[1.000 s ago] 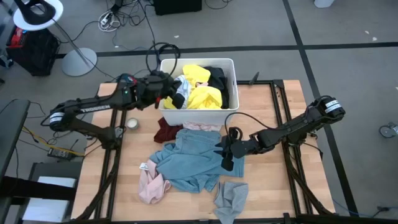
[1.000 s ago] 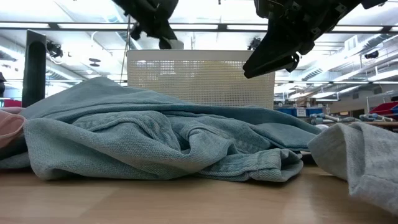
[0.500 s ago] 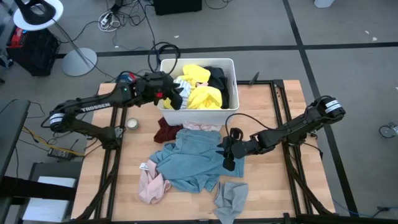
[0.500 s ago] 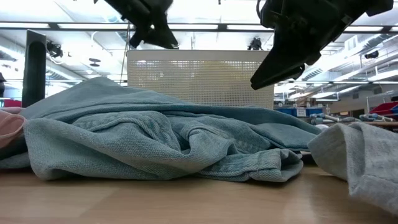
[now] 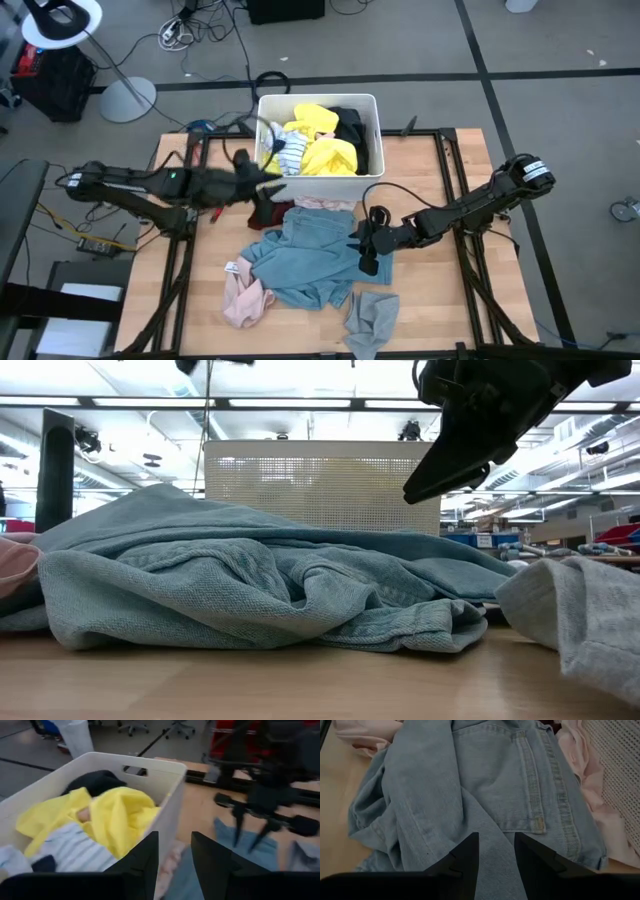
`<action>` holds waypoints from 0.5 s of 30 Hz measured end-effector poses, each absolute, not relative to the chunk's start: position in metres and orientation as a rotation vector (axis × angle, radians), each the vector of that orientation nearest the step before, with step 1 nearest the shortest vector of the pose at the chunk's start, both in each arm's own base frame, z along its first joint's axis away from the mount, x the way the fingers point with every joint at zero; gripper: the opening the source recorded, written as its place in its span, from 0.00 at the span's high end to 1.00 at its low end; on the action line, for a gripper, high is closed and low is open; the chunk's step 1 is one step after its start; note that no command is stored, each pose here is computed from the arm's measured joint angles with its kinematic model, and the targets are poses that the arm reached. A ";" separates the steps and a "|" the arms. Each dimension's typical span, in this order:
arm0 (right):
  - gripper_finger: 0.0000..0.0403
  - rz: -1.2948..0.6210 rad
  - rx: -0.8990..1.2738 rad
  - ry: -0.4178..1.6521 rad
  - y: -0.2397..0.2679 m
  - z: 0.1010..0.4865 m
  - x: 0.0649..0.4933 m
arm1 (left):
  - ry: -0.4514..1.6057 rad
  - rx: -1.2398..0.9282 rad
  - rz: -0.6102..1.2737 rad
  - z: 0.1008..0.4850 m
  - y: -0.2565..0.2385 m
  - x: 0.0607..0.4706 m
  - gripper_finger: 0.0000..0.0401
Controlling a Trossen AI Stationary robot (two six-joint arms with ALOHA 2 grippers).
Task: Sort clothes
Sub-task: Put the blue striped sock into the white laundry bin, then put the pink underwear into the white laundry bin
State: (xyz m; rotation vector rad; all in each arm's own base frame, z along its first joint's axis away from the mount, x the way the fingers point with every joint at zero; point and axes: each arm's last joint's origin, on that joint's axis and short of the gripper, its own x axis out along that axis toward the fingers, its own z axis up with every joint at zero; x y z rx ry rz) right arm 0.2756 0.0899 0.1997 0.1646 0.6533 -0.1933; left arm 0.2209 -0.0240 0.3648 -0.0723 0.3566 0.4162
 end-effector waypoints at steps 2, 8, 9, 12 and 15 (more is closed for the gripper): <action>0.69 -0.192 0.167 0.648 0.090 0.200 0.276 | 0.368 -0.059 0.395 0.363 -0.039 0.217 0.70; 0.69 -0.176 0.192 0.596 0.092 0.204 0.279 | 0.380 -0.063 0.396 0.328 -0.073 0.204 0.70; 0.69 -0.167 0.198 0.585 0.093 0.205 0.280 | 0.371 -0.085 0.382 0.321 -0.077 0.201 0.70; 0.69 -0.157 0.205 0.568 0.094 0.207 0.281 | 0.362 -0.126 0.329 0.295 -0.091 0.193 0.70; 0.69 -0.144 0.203 0.564 0.098 0.209 0.280 | 0.380 -0.198 0.309 0.275 -0.098 0.184 0.70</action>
